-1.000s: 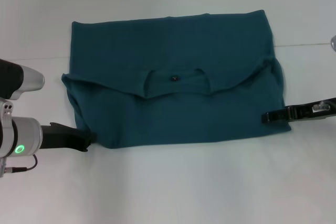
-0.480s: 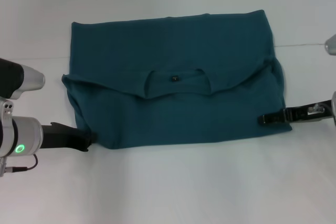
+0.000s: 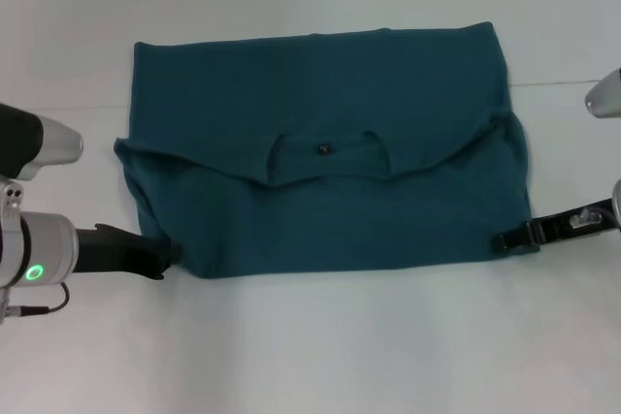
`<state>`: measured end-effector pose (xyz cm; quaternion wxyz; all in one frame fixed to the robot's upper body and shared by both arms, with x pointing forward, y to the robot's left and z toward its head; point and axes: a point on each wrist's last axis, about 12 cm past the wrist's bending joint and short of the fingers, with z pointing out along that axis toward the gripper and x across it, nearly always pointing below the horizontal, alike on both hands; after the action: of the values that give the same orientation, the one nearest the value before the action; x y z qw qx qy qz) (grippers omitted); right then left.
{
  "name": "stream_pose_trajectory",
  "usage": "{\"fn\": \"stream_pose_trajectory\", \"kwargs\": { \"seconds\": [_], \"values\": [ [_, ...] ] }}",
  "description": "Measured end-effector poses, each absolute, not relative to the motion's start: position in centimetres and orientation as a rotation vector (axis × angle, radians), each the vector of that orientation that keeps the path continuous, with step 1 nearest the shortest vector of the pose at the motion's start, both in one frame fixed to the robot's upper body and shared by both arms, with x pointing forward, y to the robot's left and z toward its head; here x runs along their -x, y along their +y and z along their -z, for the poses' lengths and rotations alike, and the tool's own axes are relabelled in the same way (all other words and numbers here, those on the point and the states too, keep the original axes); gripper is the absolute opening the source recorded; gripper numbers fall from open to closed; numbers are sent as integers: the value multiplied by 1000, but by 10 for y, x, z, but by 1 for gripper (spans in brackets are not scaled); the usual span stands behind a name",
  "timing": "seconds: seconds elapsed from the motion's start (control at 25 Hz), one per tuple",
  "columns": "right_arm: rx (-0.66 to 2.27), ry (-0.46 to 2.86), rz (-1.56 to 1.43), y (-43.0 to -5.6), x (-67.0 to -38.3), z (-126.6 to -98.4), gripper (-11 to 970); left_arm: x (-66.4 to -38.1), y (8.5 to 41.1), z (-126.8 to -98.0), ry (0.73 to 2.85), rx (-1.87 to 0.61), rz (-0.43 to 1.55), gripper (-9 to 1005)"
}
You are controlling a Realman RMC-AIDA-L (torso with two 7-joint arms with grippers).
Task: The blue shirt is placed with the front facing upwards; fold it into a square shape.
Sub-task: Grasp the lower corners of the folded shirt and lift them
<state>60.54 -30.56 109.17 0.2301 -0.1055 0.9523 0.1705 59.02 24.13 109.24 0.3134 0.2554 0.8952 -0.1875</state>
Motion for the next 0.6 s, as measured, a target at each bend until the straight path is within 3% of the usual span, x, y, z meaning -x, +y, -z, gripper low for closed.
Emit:
{"fn": "stream_pose_trajectory", "kwargs": {
  "seconds": [0.32,0.6],
  "values": [
    [269,2525,-530,-319,-603,-1118,291,-592,244,-1112,2335,-709,520,14],
    [239,2448,-575,-329,-612,-1139,141,-608,257,-1141,2316,-700,554,14]
  ]
}}
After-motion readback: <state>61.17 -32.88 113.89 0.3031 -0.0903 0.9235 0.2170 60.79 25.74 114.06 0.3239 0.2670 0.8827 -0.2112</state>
